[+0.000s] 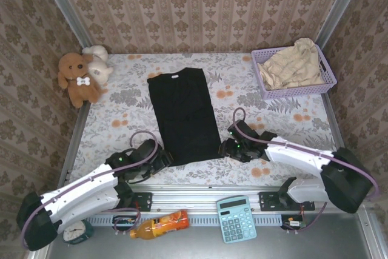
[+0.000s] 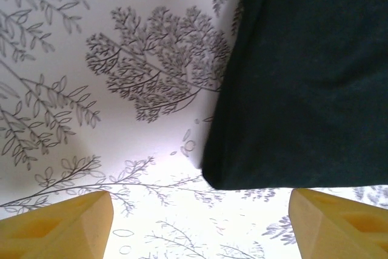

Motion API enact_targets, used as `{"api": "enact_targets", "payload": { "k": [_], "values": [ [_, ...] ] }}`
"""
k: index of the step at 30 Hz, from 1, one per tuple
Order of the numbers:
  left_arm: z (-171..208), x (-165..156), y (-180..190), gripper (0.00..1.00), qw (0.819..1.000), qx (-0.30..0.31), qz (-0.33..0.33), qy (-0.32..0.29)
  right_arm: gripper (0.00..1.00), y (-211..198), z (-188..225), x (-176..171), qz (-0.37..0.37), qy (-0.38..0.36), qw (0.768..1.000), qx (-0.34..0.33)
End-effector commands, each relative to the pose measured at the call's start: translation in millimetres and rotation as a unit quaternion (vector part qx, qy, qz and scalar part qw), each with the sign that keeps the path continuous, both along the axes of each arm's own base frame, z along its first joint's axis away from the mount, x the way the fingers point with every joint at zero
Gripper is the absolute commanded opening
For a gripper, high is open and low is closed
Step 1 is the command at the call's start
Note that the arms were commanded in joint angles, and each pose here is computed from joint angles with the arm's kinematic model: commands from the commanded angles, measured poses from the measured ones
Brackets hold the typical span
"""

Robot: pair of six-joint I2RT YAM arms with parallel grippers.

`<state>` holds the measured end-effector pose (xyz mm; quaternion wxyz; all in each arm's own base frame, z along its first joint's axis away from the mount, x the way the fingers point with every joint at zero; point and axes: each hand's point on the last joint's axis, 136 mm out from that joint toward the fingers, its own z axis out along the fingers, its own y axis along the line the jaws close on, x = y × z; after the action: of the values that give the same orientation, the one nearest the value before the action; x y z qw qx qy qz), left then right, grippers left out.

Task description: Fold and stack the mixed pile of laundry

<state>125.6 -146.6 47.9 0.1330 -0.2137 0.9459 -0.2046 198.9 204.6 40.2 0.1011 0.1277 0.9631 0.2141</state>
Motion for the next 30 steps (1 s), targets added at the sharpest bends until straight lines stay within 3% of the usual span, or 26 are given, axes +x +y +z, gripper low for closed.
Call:
{"api": "enact_targets", "payload": {
  "k": [1,9,14,20,24,30],
  "values": [
    [-3.2,8.1,8.0,0.73,0.996,-0.010,0.091,-0.014,0.48,21.1,3.7,10.2,0.006,0.000,1.000,0.027],
    [-1.6,16.1,7.6,0.62,0.990,-0.021,0.135,-0.031,0.39,22.8,-14.7,16.9,-0.018,0.020,1.000,0.008],
    [-5.3,17.5,-5.8,0.63,0.991,-0.029,0.129,-0.026,0.33,26.5,-23.2,13.4,-0.013,0.033,0.999,0.000],
    [-9.4,16.9,-17.0,0.62,0.992,-0.031,0.120,-0.031,0.15,29.7,-23.6,14.7,-0.005,0.030,1.000,0.003],
    [-12.5,16.5,-20.0,0.59,0.992,-0.026,0.118,-0.033,0.12,33.5,-24.7,15.0,0.004,0.030,1.000,0.005],
    [-13.1,21.6,-24.8,0.44,0.990,-0.033,0.133,-0.045,0.09,35.5,-23.2,15.7,0.007,0.024,1.000,0.006]
  ]
}}
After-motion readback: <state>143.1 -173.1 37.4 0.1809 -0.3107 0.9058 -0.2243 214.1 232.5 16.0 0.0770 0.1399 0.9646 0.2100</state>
